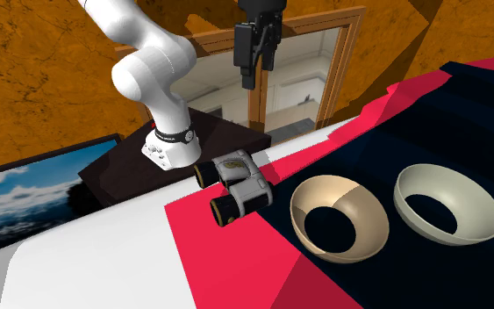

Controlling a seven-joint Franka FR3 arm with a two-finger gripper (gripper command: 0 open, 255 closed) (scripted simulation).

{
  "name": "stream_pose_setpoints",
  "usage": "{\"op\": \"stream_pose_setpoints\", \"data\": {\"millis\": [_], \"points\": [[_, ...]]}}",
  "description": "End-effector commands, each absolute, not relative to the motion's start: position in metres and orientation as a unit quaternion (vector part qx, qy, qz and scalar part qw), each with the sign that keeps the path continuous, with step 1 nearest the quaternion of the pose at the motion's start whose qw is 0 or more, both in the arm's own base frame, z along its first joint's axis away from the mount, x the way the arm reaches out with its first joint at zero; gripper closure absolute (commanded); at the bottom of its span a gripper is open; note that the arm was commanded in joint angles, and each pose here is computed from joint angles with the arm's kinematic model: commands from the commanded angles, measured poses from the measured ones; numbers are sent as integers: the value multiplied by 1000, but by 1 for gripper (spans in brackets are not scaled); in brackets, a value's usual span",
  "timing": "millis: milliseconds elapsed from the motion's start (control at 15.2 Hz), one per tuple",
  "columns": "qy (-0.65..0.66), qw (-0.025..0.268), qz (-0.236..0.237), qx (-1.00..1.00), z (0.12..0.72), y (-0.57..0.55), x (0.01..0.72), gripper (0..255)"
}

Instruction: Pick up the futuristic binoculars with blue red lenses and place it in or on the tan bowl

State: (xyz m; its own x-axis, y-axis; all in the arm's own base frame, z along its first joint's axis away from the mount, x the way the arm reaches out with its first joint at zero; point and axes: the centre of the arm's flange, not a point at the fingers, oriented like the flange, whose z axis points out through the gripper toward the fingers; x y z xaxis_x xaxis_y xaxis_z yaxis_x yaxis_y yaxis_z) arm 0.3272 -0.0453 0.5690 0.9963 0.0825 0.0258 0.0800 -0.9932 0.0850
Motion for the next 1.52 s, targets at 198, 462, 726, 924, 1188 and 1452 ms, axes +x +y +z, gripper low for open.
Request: {"op": "stream_pose_setpoints", "data": {"millis": [198, 462, 726, 924, 1188, 1452], "points": [[124, 32, 7, 992, 539, -72, 318, 0], [234, 19, -3, 972, 499, -108, 312, 0], [341, 6, -13, 940, 458, -144, 312, 0], [382, 1, -17, 924, 437, -158, 314, 0], [382, 1, -17, 924, 416, -158, 313, 0], [382, 1, -17, 924, 402, -159, 313, 0]]}}
